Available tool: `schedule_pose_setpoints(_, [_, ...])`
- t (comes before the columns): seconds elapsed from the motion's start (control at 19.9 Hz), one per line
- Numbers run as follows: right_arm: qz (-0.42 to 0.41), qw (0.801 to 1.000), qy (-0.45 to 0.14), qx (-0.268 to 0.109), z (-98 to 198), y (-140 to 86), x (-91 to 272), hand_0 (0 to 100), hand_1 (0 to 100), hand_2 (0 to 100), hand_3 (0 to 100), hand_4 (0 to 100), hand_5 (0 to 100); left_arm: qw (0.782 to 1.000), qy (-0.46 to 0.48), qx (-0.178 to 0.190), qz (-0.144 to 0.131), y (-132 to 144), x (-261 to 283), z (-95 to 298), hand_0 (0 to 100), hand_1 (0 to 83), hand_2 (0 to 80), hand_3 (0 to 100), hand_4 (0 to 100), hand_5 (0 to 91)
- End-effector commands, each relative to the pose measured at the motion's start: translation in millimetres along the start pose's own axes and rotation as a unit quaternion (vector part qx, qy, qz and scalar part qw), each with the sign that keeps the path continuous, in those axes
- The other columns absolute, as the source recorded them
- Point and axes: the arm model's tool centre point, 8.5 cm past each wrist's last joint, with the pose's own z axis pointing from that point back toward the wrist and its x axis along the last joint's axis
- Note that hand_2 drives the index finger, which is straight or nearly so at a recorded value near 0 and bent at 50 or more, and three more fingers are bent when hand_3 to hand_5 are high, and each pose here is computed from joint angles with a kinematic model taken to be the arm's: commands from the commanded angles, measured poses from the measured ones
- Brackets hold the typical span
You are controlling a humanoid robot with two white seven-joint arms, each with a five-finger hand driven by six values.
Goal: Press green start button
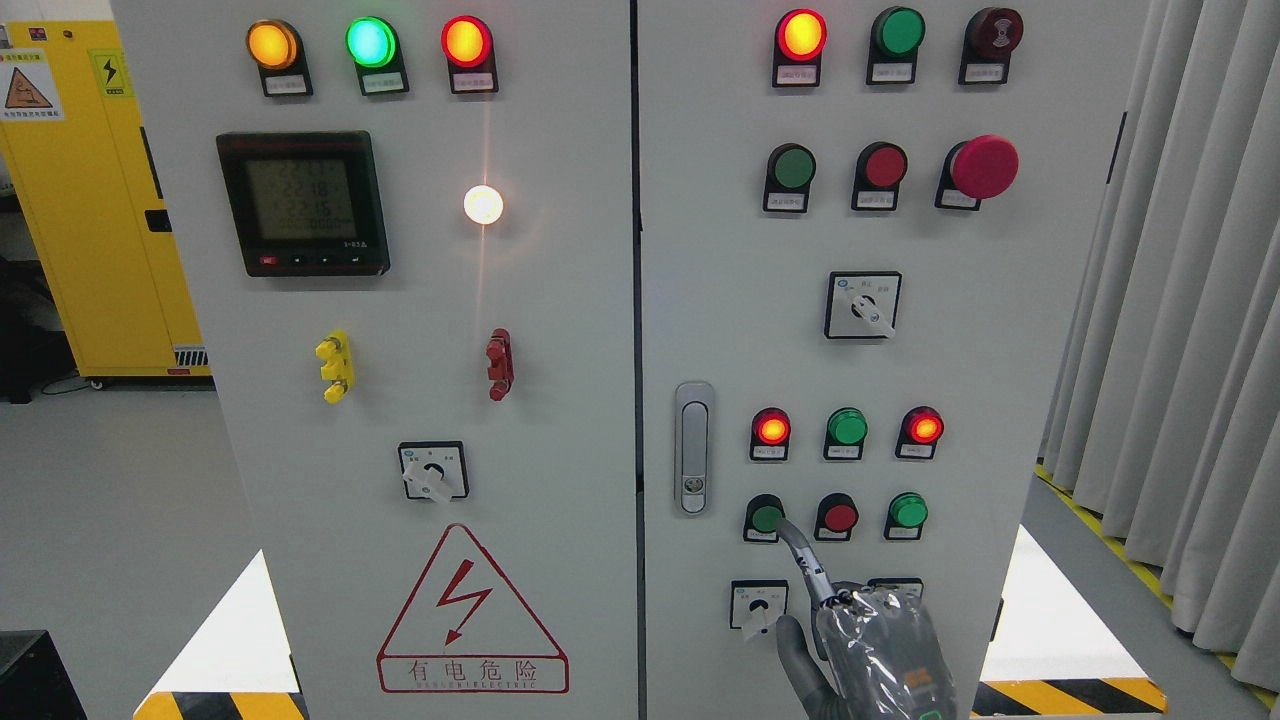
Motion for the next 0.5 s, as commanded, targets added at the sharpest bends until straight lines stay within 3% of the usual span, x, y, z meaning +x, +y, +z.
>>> schedule_pose_setpoints(0.0, [-0.107,0.994,-0.006,-0.035,10.3,-10.3,19.4,74,90,0,97,98,100,1.000,0.000,0.000,0.000,0.2,0.0,0.0,12,55.6,0.0,0,0,0.0])
schedule_pose_setpoints(0.2, [-0.210,0.976,0.014,-0.054,25.0,-11.9,19.6,80,86,5,85,90,95,1.000,0.000,0.000,-0.001,0.1,0.0,0.0,12,55.6,0.0,0,0,0.0])
schedule_pose_setpoints(0.25, [-0.239,0.969,0.019,-0.060,29.9,-12.8,19.8,79,86,6,72,81,83,1.000,0.000,0.000,0.000,0.2,0.0,0.0,12,55.6,0.0,0,0,0.0])
schedule_pose_setpoints(0.4, [-0.319,0.945,0.029,-0.064,43.2,-11.7,21.6,77,84,6,57,68,75,1.000,0.000,-0.001,0.000,-0.8,0.0,-0.1,12,55.6,0.0,0,0,0.0])
schedule_pose_setpoints(0.45, [-0.344,0.937,0.031,-0.058,46.5,-9.1,22.9,78,83,7,48,59,69,1.000,-0.001,0.000,0.000,0.2,1.0,-0.1,12,55.6,0.0,0,0,0.0])
